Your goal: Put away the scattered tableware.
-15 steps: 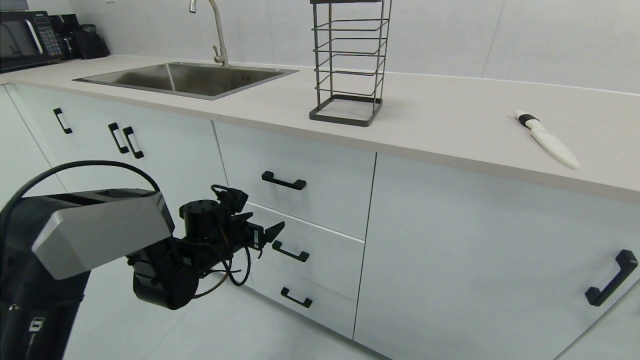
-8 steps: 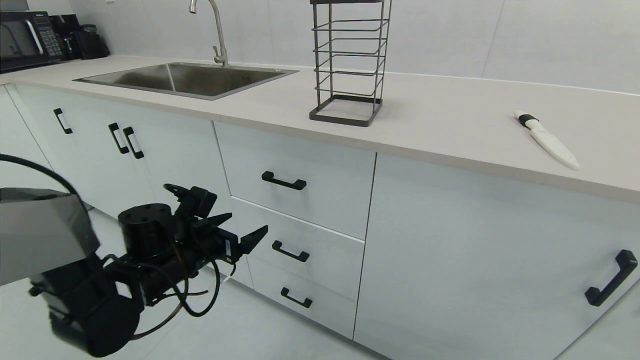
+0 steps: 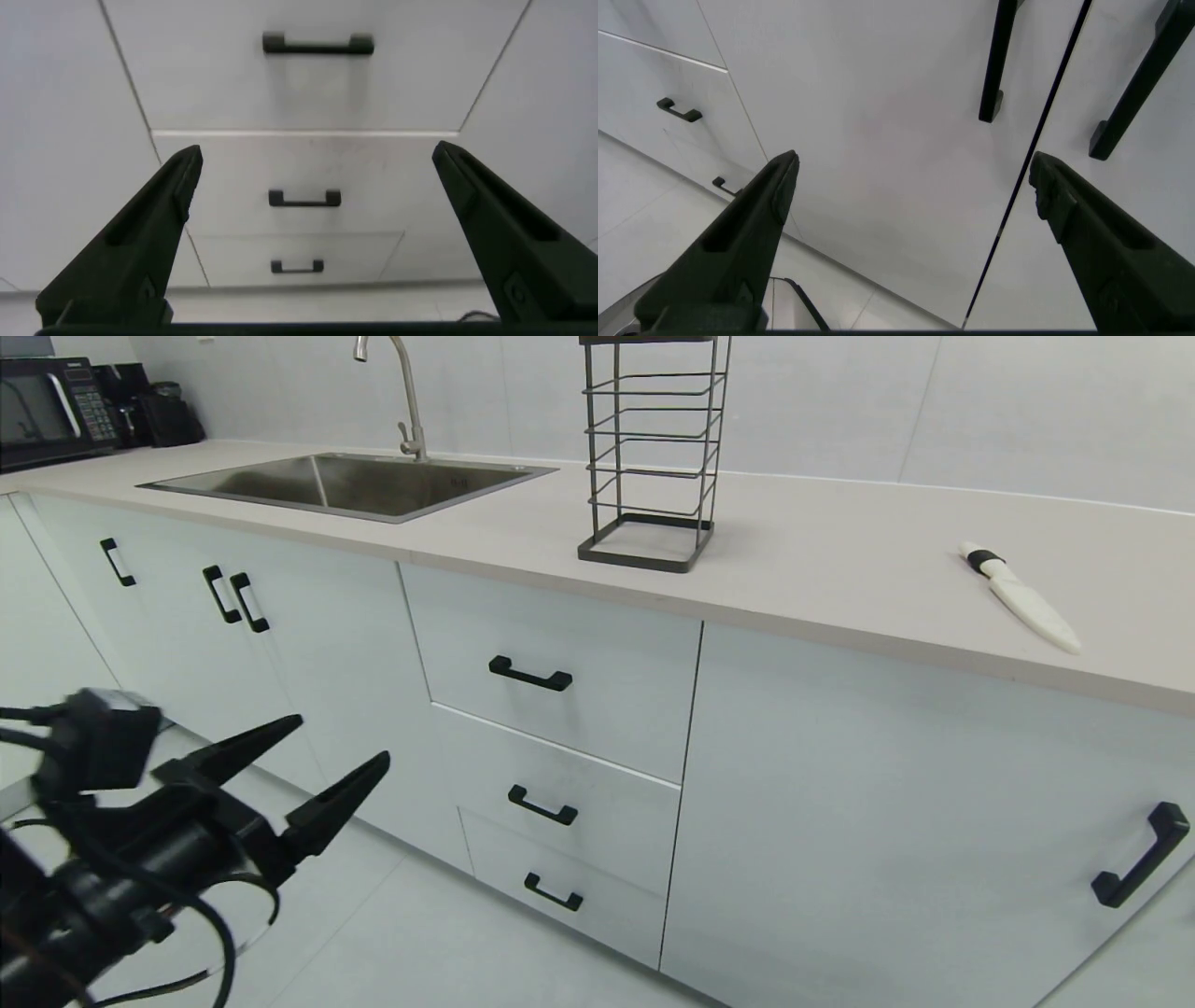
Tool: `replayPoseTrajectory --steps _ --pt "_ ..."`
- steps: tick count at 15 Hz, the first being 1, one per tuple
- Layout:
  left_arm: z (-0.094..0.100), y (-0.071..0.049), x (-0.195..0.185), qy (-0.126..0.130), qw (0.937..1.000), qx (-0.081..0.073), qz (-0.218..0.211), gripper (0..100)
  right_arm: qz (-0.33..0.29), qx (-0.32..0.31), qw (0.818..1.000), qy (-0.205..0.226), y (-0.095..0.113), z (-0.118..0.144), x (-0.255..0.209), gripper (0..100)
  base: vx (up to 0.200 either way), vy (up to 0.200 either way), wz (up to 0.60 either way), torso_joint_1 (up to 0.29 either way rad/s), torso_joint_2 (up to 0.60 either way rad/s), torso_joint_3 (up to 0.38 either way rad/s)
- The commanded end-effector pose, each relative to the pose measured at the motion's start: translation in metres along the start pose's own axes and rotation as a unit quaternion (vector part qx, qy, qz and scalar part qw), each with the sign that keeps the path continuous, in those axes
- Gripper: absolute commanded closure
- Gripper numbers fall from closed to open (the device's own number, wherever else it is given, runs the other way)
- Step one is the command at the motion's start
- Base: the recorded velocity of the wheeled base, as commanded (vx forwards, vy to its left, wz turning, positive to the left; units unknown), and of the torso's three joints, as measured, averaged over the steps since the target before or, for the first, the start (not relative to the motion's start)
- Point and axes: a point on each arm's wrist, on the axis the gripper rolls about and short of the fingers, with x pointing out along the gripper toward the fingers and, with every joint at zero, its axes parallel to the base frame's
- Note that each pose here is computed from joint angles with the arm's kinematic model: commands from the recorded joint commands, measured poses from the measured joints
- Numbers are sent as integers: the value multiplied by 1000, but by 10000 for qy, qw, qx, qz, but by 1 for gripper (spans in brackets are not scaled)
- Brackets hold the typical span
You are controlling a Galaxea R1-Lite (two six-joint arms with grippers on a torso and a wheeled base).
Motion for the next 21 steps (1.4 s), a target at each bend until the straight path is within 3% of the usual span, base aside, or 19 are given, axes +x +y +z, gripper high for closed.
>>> replayPoseTrajectory --steps 1,2,5,8,9,12,17,19,21 --pt "28 -12 -69 -1042 9934 344 330 0 2 1 10000 12 0 0 0 0 0 0 0 0 0 0" --pt "29 -16 -80 -1079 9930 355 330 0 2 1 10000 5 0 0 0 0 0 0 0 0 0 0" --pt "17 -26 -111 -865 9951 337 345 0 2 1 10000 12 0 0 0 0 0 0 0 0 0 0" --pt "-4 -36 -143 -626 9946 507 651 0 2 1 10000 12 0 0 0 0 0 0 0 0 0 0" --pt "-17 -41 -156 -471 9942 497 833 0 2 1 10000 12 0 0 0 0 0 0 0 0 0 0" --pt "-45 -48 -173 -111 9959 367 815 0 2 1 10000 12 0 0 0 0 0 0 0 0 0 0" --pt "-53 -50 -175 122 9982 278 515 0 2 1 10000 12 0 0 0 0 0 0 0 0 0 0" --pt "-58 -50 -176 281 9972 94 685 0 2 9 10000 5 0 0 0 0 0 0 0 0 0 0" --pt "-59 -50 -178 169 9900 89 1395 0 2 9 10000 5 0 0 0 0 0 0 0 0 0 0"
